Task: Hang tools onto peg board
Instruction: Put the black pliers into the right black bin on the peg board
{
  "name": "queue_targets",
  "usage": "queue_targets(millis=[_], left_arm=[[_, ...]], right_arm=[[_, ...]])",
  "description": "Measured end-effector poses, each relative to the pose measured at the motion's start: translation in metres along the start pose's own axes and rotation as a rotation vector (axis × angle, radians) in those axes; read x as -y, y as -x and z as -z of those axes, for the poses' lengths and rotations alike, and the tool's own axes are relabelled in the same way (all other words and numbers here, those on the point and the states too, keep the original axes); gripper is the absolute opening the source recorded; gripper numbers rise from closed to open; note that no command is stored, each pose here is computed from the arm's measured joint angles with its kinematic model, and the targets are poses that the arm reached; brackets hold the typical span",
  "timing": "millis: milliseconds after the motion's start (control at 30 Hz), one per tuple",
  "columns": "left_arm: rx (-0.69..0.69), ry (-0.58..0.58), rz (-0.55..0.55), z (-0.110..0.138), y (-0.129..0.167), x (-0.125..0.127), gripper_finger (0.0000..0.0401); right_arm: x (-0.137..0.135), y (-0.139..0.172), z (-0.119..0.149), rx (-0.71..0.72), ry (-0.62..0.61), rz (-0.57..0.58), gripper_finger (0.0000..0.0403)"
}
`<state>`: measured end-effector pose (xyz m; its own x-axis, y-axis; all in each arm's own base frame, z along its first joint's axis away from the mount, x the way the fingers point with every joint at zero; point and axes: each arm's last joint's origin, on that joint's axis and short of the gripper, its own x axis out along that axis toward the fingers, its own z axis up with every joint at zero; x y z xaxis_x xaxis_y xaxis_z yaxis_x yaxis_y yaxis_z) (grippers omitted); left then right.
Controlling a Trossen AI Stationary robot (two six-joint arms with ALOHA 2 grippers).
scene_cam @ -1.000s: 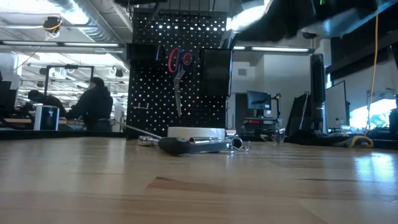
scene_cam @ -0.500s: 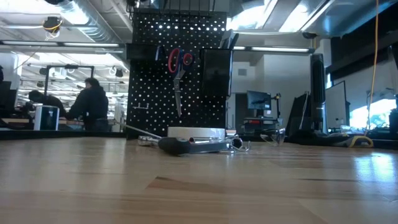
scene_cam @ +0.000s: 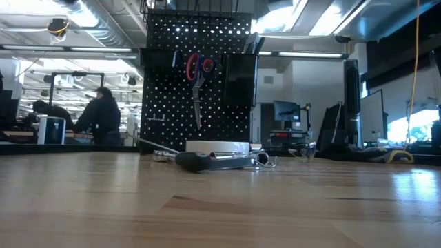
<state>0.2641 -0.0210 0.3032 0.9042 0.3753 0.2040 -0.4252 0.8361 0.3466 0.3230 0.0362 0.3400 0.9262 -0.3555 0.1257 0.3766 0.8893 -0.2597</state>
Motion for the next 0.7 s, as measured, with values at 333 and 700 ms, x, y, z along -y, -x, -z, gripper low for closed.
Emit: queue_targets(millis=[333,700], left_arm=[[0.015,0.033,-0.075,-0.006,0.002,0.002,0.0064],[0.037,0.010,-0.053,0.007,-0.009,0.015,0.0065]], right_arm=[[0.003,-0.004,-0.012,0.114,-0.104,-0.092,0.0230],[-0.012,-0.021,0.005,0.185,-0.166,-0.089,0.0230]])
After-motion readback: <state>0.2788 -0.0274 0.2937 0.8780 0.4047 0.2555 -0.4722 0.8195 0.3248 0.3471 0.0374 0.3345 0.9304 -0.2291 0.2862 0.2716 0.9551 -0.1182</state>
